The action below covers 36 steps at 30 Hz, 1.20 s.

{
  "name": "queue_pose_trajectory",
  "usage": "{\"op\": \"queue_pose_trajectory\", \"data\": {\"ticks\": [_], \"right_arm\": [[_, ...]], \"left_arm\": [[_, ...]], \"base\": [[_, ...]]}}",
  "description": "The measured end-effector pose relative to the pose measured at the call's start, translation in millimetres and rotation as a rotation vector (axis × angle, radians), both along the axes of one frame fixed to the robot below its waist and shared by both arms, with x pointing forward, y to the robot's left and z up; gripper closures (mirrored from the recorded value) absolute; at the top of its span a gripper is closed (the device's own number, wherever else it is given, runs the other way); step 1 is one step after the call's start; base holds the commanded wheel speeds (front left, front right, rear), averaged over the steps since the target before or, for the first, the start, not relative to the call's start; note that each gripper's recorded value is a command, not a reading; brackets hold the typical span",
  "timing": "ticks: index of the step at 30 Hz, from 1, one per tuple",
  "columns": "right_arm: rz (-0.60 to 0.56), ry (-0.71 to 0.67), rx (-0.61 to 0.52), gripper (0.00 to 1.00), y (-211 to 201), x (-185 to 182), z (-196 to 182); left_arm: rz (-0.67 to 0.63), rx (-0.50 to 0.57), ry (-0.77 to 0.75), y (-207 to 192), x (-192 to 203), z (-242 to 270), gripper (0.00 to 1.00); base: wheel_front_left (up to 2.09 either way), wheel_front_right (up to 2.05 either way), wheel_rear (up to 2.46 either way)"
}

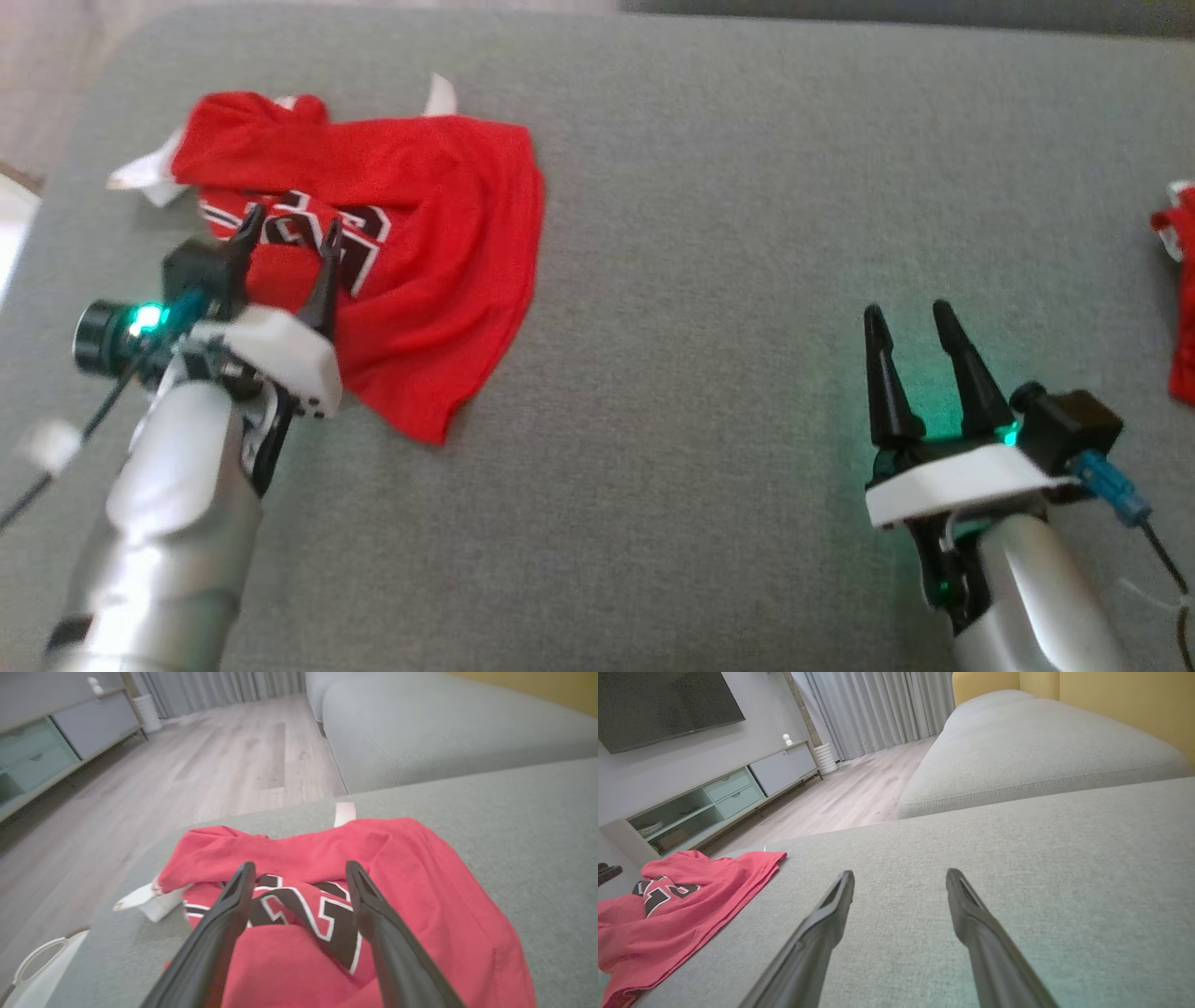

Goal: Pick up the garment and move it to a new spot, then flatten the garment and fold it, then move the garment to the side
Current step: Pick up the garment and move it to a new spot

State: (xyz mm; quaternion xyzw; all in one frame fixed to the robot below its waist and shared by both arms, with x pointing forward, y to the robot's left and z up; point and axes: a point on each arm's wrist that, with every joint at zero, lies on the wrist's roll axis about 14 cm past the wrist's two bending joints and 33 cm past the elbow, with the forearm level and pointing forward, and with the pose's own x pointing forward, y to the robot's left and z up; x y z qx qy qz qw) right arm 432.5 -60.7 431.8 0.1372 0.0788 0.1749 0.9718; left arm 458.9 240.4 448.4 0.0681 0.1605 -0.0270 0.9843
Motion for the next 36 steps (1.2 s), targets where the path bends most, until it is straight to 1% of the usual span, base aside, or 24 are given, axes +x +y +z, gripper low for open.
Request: {"op": "queue_pose_trajectory", "data": {"ticks": [4,8,9,11,15,16,17,19,22,24,27,32,33,36], "right_arm": [[-0.023,-0.003,0.001,0.0,-7,9,-2],[-0.048,-0.002,-0.001,0.0,-16,15,-4],[-0.048,-0.002,-0.001,0.0,-16,15,-4],[-0.061,-0.004,-0.001,0.0,-21,16,-4],[-0.085,0.006,-0.007,0.0,-30,15,-9],[-0.089,0.008,-0.008,0.0,-32,15,-10],[-0.092,0.009,-0.009,0.0,-34,15,-10],[-0.098,0.009,-0.011,0.0,-36,14,-10],[-0.104,-0.001,-0.012,0.0,-38,14,-6],[-0.108,-0.012,-0.011,0.0,-39,13,-1],[-0.114,-0.033,-0.009,0.0,-41,12,8],[-0.127,-0.073,-0.005,0.0,-46,7,26],[-0.137,-0.084,0.001,0.0,-49,5,32],[-0.157,-0.099,-0.001,0.0,-57,1,38]], "left_arm": [[-0.073,0.017,0.151,-21,12,-29,0.0],[-0.141,0.012,0.338,-42,2,-69,0.0],[-0.141,0.012,0.338,-42,2,-69,0.0],[-0.159,0.004,0.418,-47,-6,-85,0.0],[-0.172,0.013,0.463,-42,4,-87,0.0],[-0.176,0.01,0.465,-43,6,-87,0.23],[-0.184,0.006,0.472,-45,6,-89,1.0],[-0.202,-0.007,0.478,-52,6,-91,1.0],[-0.217,-0.033,0.441,-59,8,-85,1.0],[-0.222,-0.049,0.396,-61,10,-78,1.0],[-0.233,-0.106,0.291,-72,18,-56,1.0],[-0.289,-0.22,0.101,-106,30,-6,1.0],[-0.325,-0.253,0.034,-123,31,12,1.0],[-0.384,-0.298,-0.028,-151,32,31,1.0]], "base": [[0.0,0.0,0.0],[0.0,0.0,0.0],[0.0,0.0,0.0],[0.0,0.0,0.0],[0.0,0.0,0.0],[0.0,0.0,0.0],[0.0,0.0,0.0],[0.0,0.0,0.0],[0.0,0.0,0.0],[0.0,0.0,0.0],[0.0,0.0,0.0],[0.0,0.0,0.0],[0.0,0.0,0.0],[0.0,0.0,0.0]]}}
